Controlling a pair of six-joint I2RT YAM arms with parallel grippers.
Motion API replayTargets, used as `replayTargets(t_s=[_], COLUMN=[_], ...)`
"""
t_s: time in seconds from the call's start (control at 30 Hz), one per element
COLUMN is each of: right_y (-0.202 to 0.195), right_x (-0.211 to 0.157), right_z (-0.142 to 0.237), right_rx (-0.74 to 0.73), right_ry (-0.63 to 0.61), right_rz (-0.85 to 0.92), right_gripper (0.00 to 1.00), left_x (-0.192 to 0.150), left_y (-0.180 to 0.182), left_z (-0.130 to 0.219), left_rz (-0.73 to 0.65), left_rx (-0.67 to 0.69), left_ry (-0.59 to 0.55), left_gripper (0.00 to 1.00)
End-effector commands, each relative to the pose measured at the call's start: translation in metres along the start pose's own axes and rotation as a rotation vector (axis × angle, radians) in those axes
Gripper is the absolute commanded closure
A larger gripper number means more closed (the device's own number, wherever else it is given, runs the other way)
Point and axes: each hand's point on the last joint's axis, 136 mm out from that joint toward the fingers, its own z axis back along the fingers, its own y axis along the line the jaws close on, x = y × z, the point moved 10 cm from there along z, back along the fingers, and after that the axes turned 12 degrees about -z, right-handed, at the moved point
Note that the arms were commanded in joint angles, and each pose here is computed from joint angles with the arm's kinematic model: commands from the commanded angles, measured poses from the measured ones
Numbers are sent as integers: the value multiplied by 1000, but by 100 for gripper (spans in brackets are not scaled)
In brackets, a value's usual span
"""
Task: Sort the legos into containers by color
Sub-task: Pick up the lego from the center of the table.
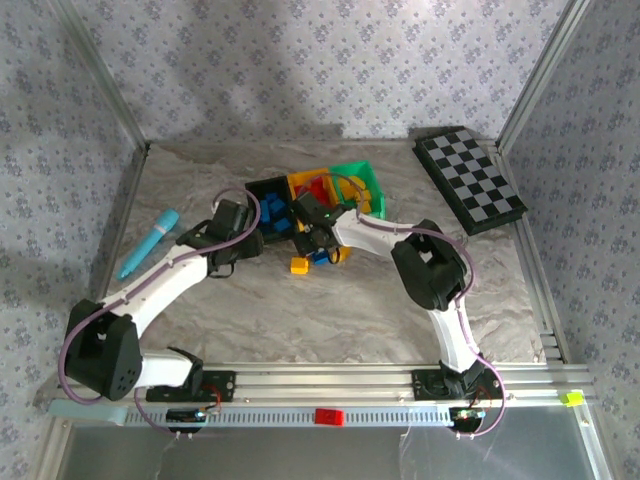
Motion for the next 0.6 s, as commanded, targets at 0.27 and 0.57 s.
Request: replayTargets(t_s=[0.27,0.57], right_y=[-16,-36], right_x=[54,99], right_z=[68,45], right_rx=[17,32], right_ry=[-185,-197], right_rz=[-42,-114], right_gripper=[41,27], left_x=[-21,-35], left_y=[-2,-14], left_z=[4,5], left_rz=[59,41], left_rx=[-145,-286], left_ry=[-25,-36], left_gripper=[31,30])
